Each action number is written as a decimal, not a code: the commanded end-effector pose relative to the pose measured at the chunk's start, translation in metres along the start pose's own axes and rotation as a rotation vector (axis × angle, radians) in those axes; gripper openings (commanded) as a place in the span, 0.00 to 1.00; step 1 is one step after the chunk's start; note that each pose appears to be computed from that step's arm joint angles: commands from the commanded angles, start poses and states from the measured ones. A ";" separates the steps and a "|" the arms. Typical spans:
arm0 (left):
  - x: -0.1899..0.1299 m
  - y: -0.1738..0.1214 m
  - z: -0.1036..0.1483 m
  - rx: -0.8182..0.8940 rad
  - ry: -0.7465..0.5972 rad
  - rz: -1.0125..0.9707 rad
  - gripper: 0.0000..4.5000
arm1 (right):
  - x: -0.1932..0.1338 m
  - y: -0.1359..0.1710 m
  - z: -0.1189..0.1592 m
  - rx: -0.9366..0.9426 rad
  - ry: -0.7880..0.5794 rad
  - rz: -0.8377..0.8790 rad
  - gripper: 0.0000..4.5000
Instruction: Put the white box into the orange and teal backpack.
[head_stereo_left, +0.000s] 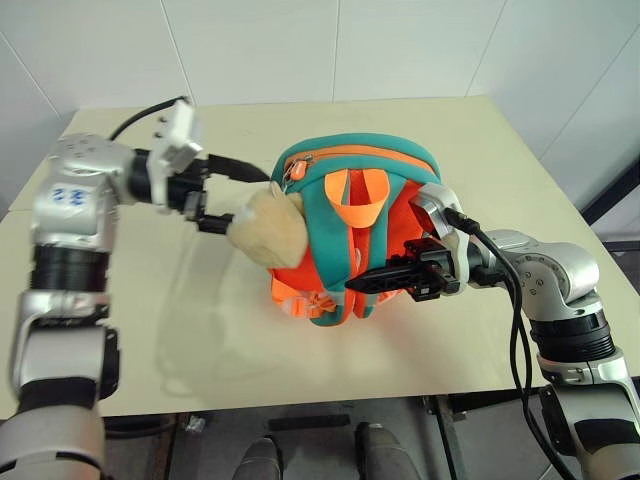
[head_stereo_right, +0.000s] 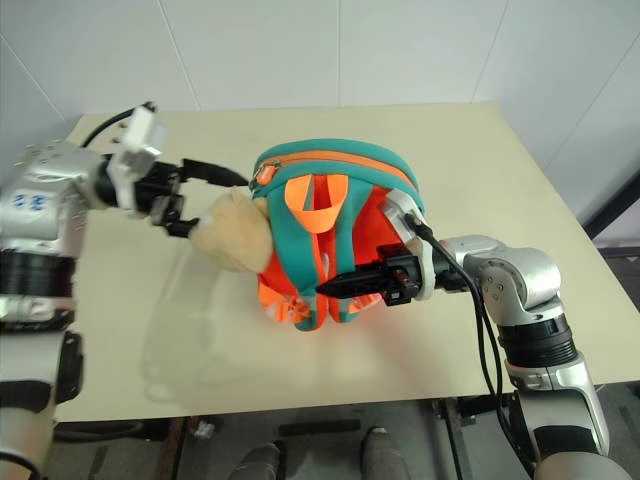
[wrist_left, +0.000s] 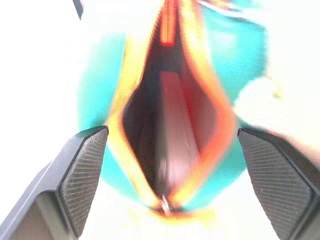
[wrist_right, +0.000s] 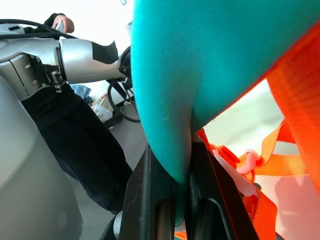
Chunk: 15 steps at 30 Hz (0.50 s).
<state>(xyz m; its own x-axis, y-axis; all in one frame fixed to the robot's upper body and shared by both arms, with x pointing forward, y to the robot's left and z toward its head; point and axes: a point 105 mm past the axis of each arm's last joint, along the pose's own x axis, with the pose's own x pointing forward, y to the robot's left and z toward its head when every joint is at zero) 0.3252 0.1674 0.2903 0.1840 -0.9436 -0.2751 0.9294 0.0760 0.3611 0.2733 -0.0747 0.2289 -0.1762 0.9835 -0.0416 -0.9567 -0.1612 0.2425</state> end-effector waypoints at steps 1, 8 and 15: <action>-0.010 -0.020 0.019 0.023 -0.034 -0.008 0.98 | 0.001 0.001 0.004 -0.026 -0.008 0.012 0.00; 0.003 -0.046 0.025 -0.009 -0.101 0.010 0.98 | 0.003 -0.004 0.004 -0.020 -0.008 0.017 0.00; 0.032 -0.041 0.022 0.004 -0.164 0.059 0.98 | 0.006 -0.005 0.005 -0.024 -0.013 0.028 0.00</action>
<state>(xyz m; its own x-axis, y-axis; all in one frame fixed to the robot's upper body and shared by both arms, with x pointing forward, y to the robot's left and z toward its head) 0.2880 0.1317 0.2862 0.1775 -0.9791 -0.0998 0.9320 0.1347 0.3364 0.2829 -0.0704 0.2217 -0.1663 0.9853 -0.0393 -0.9530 -0.1504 0.2631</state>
